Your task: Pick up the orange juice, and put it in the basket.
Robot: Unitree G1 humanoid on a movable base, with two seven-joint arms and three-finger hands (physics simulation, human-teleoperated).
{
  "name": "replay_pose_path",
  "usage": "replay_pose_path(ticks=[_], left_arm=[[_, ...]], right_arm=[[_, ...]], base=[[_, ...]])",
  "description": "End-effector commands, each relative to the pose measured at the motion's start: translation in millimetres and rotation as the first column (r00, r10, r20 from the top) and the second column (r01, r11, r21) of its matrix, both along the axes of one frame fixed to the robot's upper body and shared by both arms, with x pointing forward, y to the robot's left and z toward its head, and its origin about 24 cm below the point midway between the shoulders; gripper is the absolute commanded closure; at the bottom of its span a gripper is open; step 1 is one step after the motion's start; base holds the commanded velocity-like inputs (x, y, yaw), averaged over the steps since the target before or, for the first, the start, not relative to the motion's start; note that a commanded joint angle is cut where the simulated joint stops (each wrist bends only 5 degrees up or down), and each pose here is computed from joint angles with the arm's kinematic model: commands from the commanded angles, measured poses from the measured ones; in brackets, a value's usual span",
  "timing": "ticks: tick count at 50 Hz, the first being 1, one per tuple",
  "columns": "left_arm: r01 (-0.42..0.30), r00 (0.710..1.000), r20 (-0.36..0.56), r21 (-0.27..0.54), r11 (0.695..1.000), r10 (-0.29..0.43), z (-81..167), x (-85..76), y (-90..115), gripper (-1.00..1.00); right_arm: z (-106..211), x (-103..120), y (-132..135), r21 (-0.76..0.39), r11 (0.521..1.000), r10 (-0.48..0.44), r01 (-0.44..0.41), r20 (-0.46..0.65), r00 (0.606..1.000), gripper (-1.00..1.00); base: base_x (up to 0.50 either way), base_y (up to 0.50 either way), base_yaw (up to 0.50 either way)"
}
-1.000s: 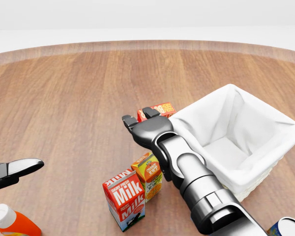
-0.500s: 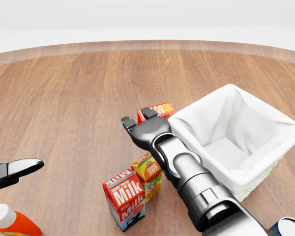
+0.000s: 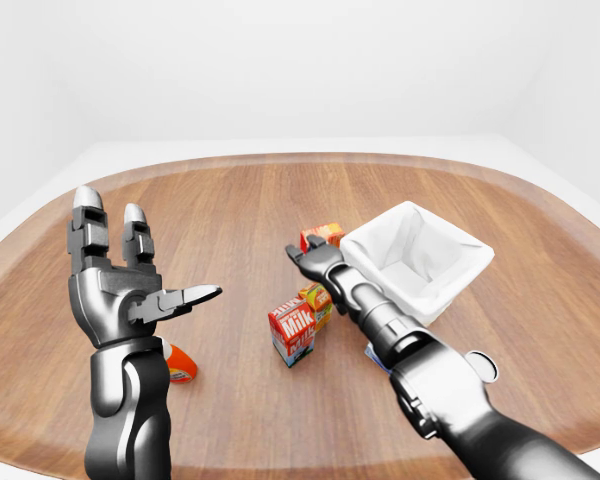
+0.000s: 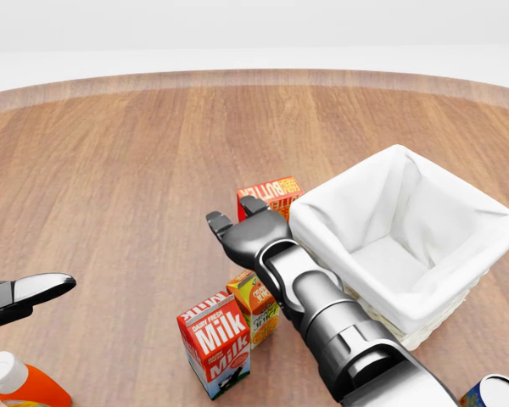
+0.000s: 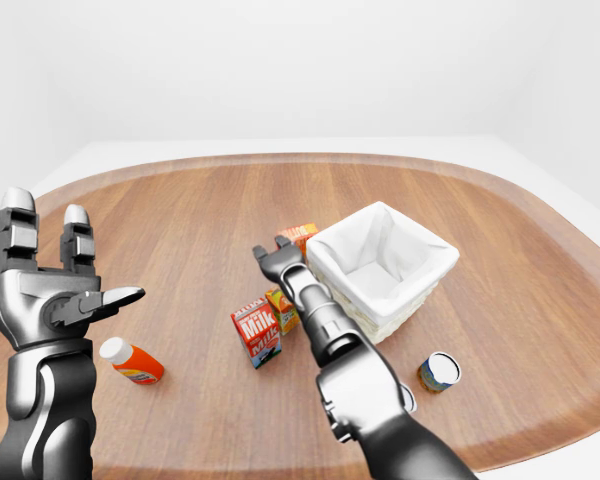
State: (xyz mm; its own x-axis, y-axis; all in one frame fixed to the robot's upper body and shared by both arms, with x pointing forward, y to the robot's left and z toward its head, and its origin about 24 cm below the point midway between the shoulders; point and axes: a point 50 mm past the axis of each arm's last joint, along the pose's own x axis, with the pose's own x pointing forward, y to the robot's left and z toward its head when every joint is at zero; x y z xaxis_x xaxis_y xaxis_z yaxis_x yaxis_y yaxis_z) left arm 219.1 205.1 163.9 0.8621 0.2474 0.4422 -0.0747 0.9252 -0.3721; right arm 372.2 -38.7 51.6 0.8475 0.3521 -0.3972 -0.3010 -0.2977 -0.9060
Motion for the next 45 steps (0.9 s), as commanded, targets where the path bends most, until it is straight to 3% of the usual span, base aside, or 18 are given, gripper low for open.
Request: replay_pose_path(ticks=[1, 45], left_arm=[[0.000, 1.000, 0.000, 0.000, 1.000, 0.000, 0, 0.0, 0, -1.00], [0.000, 1.000, 0.000, 0.000, 1.000, 0.000, 0, 0.0, 0, -1.00]], right_arm=[[-4, -1, 0, 0.009, 1.000, -0.001, 0.001, -0.004, 1.000, -1.00], [-29, -17, 3, 0.031, 0.999, 0.007, -0.006, -0.039, 0.999, -1.00]], base=[[0.00, 0.00, 0.00], [0.00, 0.00, 0.00]])
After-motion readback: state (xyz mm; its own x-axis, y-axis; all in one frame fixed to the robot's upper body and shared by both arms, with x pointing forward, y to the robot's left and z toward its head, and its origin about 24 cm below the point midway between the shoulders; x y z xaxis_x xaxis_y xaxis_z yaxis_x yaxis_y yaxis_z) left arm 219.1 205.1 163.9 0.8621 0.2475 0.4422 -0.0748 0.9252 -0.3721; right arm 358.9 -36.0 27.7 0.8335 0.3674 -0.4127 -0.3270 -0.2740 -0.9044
